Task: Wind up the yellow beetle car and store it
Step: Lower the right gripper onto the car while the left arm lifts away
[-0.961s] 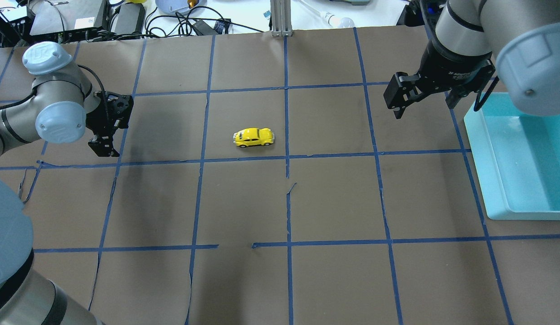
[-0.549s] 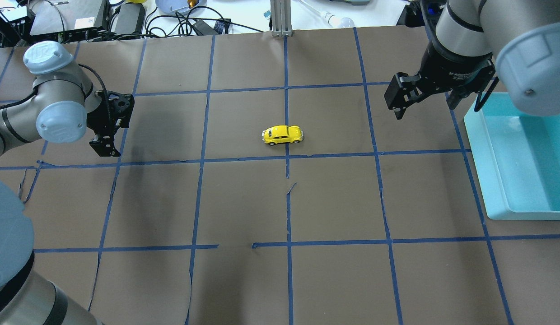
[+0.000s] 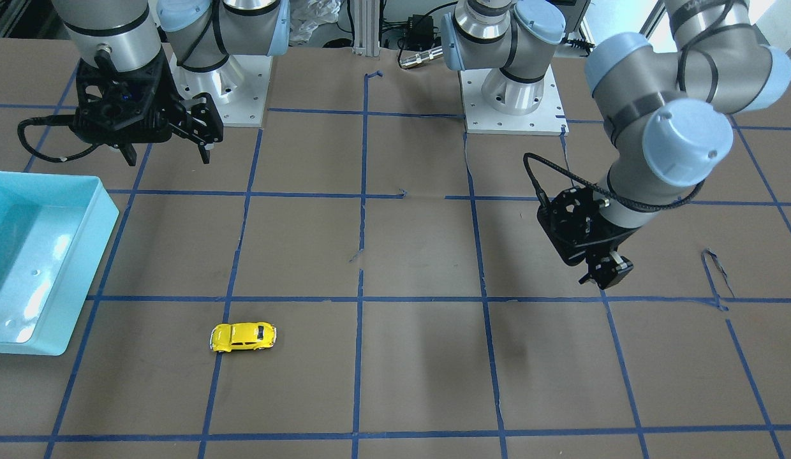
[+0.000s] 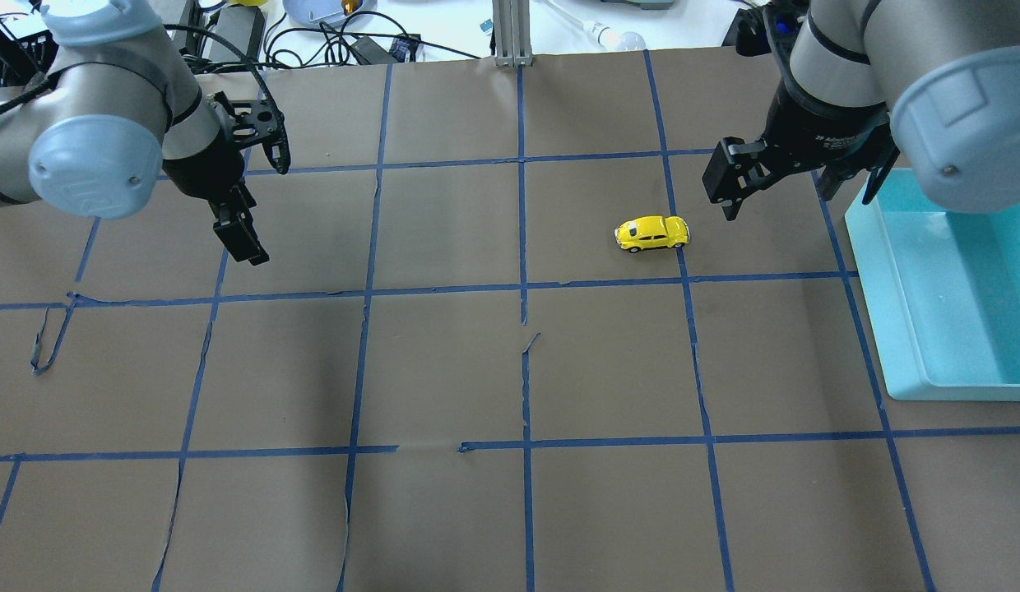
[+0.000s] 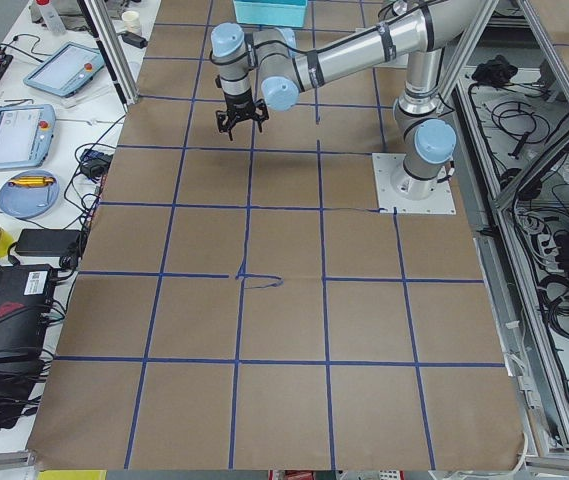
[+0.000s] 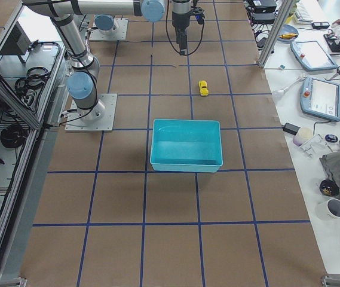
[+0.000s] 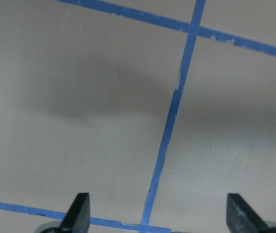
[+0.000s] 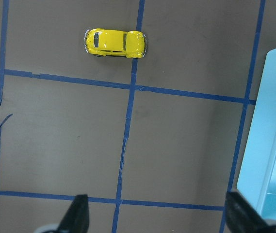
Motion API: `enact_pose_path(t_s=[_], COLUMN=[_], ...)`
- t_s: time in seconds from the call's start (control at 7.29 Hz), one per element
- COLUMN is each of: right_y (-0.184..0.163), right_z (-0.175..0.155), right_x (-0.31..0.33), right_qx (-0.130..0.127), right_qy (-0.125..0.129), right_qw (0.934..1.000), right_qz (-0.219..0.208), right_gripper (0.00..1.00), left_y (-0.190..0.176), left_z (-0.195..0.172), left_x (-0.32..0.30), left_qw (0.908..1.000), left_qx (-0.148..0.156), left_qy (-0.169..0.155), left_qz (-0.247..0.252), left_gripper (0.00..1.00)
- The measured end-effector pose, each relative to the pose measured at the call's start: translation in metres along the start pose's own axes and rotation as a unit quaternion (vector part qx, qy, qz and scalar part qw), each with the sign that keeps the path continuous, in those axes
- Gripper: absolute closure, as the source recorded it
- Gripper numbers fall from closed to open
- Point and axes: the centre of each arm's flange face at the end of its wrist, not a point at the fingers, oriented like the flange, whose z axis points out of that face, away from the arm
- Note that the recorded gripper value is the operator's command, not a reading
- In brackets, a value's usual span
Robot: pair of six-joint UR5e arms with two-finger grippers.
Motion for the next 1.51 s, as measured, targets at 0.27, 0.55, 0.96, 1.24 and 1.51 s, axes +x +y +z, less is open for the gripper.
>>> enact_pose_path(t_s=[0.27, 0.55, 0.96, 1.24, 1.51], right_y=[-0.015, -0.046, -0.074, -0.081, -0.091], right_z=[0.019, 0.055, 0.113, 0.156, 0.189], right_x=[0.001, 0.001, -0.005, -0.012, -0.031], right_qx=[-0.006, -0.007, 0.024, 0.045, 0.055], right_qy=[-0.003, -0.006, 0.002, 0.014, 0.025], right_qw=[1.0, 0.9977, 0.9677, 0.936, 0.8817], right_qz=[-0.006, -0.067, -0.251, -0.349, -0.468], right_gripper=[0.0, 0.0, 0.0, 0.0, 0.0], left_y=[-0.016, -0.038, -0.05, -0.047, -0.04], left_z=[-0.055, -0.088, -0.132, -0.145, -0.153], left_x=[0.057, 0.104, 0.128, 0.13, 0.129], left_qw=[0.9936, 0.9781, 0.9137, 0.8909, 0.8714], left_qx=[0.003, 0.012, 0.057, 0.073, 0.083], left_qy=[-0.014, -0.032, -0.046, -0.047, -0.049], left_qz=[-0.112, -0.205, -0.4, -0.446, -0.481], left_gripper=[0.0, 0.0, 0.0, 0.0, 0.0])
